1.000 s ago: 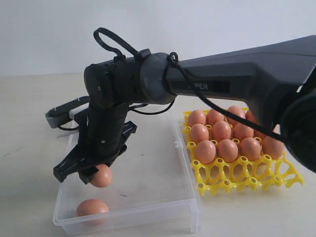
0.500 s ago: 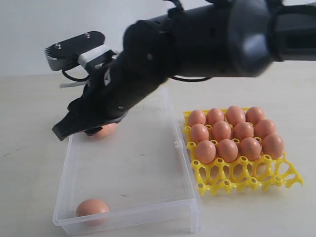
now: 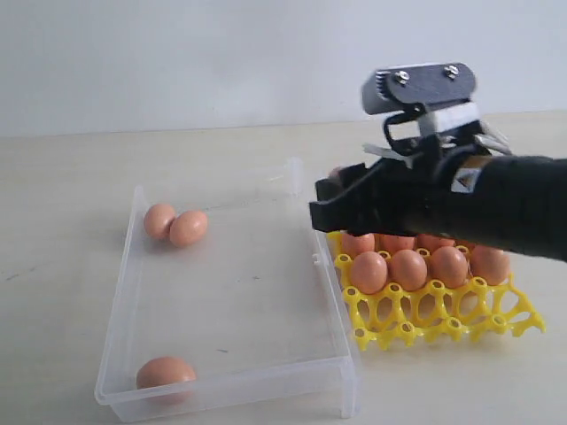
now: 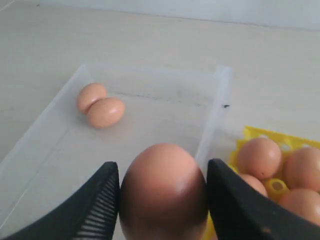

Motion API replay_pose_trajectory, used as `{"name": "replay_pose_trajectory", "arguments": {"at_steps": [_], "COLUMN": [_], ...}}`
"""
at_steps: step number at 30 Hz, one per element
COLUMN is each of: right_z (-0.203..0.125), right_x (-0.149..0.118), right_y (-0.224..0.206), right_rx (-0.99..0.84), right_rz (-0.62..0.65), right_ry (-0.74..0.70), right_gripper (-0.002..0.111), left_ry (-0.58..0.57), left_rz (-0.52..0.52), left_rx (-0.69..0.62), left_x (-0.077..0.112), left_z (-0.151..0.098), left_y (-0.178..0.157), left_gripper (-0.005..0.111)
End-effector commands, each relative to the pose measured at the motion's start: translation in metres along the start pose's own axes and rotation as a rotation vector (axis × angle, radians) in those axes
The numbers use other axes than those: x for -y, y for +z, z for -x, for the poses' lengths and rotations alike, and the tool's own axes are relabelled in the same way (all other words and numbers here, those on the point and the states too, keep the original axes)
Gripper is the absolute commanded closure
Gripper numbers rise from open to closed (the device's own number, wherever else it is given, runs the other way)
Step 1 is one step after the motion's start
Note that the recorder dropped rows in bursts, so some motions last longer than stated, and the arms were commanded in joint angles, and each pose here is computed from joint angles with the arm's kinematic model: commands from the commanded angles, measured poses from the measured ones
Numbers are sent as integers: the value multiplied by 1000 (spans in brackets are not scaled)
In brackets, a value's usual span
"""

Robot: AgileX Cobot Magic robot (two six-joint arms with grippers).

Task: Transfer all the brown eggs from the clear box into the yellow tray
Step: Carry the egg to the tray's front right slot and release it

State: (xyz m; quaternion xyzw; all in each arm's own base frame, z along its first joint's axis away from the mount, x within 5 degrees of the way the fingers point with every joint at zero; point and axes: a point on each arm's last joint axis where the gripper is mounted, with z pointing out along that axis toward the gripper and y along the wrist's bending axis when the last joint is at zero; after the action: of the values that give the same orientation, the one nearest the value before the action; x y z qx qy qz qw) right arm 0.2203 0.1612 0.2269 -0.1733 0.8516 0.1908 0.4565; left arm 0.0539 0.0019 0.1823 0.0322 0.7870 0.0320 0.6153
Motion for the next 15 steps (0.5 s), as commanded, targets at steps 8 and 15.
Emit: {"name": "replay_pose_trajectory", "arguments": {"at_steps": [8, 15], "right_z": [-63, -78], "right_x": [32, 35], "right_y": [-19, 1], "right_rx": [58, 38], "right_rz": [-166, -181], "right_ry": [107, 125], "right_gripper": [108, 108], "left_ry": [-3, -3], "left_rz": [-1, -1], "left_rx": [17, 17], "left_x": [0, 0], "left_z": [2, 2], "left_y": [0, 0], "left_gripper": [107, 107]}}
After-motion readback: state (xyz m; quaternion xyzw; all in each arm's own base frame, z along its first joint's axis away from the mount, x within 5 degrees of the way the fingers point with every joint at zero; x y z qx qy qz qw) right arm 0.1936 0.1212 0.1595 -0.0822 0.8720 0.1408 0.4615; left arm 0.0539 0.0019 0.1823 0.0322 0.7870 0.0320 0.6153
